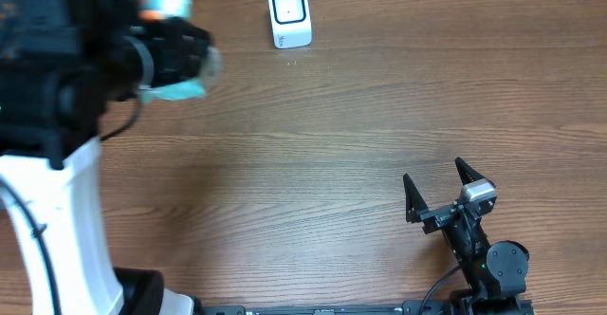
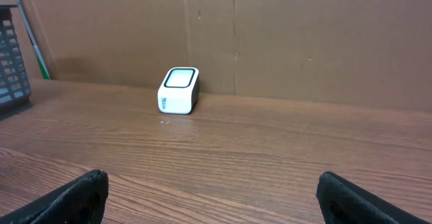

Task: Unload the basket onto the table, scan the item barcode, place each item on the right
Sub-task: 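Lift the grasped packets out and carry them toward the scanner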

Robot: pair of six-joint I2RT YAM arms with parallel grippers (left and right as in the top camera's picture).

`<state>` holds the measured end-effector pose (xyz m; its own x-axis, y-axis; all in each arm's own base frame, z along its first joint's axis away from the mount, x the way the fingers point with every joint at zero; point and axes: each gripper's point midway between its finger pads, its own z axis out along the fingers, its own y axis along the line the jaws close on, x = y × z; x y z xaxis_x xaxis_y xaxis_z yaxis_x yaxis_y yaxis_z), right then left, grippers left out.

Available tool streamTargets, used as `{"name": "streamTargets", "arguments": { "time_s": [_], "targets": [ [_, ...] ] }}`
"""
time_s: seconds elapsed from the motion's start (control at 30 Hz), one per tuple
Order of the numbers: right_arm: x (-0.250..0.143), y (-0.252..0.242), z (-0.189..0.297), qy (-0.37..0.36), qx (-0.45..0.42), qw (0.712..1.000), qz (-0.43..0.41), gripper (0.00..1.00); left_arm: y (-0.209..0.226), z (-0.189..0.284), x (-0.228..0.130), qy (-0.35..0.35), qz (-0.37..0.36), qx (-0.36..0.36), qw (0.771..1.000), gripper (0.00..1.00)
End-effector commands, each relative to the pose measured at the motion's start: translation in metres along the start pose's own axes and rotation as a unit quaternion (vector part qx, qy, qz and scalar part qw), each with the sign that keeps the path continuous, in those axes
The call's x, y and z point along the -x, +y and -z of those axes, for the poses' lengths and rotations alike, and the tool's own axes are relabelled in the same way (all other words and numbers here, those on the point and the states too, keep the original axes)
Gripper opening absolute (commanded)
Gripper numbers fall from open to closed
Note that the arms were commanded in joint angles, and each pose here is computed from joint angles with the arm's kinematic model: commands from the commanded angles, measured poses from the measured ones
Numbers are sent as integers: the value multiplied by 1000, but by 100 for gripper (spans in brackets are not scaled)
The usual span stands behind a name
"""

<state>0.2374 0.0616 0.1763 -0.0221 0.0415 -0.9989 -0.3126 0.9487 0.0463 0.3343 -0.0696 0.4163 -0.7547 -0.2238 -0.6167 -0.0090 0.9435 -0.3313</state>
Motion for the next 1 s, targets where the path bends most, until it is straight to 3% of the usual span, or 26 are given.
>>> {"name": "streamTargets", "arguments": {
  "time_s": [0.0, 0.23, 0.37, 0.73, 0.97],
  "targets": [
    [-2, -3, 0, -2, -8, 1000, -3, 100, -27, -23, -16, 24, -8, 22, 999, 23],
    [-2, -3, 0, -2, -8, 1000, -3, 100, -99, -78, -69, 129, -43, -21, 991, 13],
    [-2, -3, 0, -2, -8, 1000, -3, 100, -122, -117, -98, 179, -66, -9, 982, 7],
    [-2, -3, 0, -2, -8, 1000, -3, 100, -155, -236, -185, 265, -74, 73, 959, 9],
    [-2, -4, 0, -2, -9, 1000, -3, 100, -176, -297, -215, 255, -68, 76, 962, 13]
  ]
}}
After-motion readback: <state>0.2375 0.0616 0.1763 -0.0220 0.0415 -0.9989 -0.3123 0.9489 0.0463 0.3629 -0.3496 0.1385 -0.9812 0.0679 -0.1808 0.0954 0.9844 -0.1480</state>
